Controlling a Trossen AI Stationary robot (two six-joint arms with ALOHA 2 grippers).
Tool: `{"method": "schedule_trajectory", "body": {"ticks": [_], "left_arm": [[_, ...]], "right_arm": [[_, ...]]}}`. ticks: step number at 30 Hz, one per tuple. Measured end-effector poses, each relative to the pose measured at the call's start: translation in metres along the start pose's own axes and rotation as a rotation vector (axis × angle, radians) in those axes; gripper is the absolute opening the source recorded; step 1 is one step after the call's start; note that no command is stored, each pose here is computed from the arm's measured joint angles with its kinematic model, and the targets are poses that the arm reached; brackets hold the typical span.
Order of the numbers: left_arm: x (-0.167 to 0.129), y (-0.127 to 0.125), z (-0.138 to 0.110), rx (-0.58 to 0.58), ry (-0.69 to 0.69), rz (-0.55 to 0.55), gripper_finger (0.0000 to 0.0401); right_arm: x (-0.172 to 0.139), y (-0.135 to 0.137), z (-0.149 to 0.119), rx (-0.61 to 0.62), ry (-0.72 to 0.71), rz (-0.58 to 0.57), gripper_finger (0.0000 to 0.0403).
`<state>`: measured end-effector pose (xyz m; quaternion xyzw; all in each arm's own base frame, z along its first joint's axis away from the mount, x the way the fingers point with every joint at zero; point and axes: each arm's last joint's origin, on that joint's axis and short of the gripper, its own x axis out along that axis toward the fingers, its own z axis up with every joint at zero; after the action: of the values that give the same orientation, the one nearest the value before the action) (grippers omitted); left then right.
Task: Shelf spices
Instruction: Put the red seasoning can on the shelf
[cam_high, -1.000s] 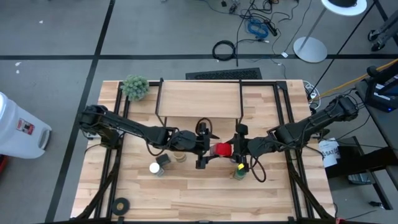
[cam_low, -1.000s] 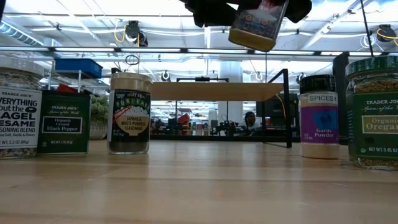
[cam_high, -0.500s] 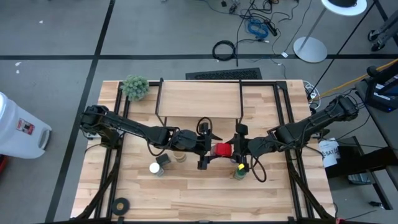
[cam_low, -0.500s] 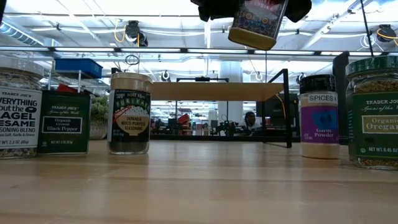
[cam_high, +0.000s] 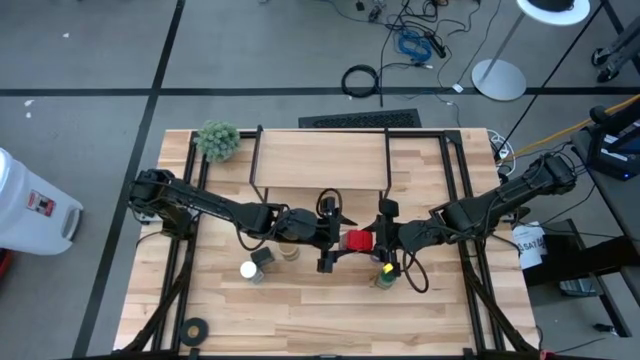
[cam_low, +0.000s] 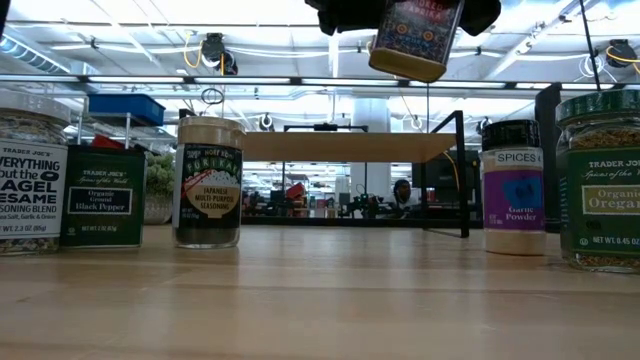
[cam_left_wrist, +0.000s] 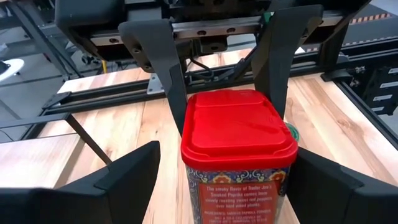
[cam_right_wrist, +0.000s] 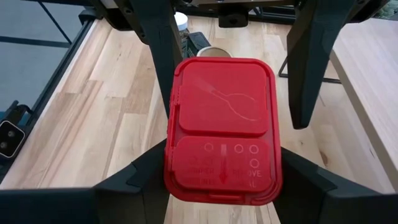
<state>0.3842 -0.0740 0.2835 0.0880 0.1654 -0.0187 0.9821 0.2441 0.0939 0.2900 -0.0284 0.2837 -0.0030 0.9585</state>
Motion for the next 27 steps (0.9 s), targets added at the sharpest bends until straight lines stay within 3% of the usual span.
{"method": "schedule_trajectory", "body": {"ticks": [5,17,27], "left_arm": [[-0.0001,-0.0001,-0.0001,0.0,0.001,0.0,0.0309],[-0.0002,-0.0005,-0.0003,-0.001,0.004,-0.004,0.022],[-0.0002,-0.0005,-0.0002,-0.001,0.003,-0.003,0.0216]], "right_arm": [[-0.0001,0.0,0.0001,0.0,0.0,0.0,0.0212],[0.0,-0.0004,-0.0003,-0.003,0.003,-0.009,0.0212],[0.0,-0.0004,-0.0007,-0.004,0.006,-0.009,0.0212]]}}
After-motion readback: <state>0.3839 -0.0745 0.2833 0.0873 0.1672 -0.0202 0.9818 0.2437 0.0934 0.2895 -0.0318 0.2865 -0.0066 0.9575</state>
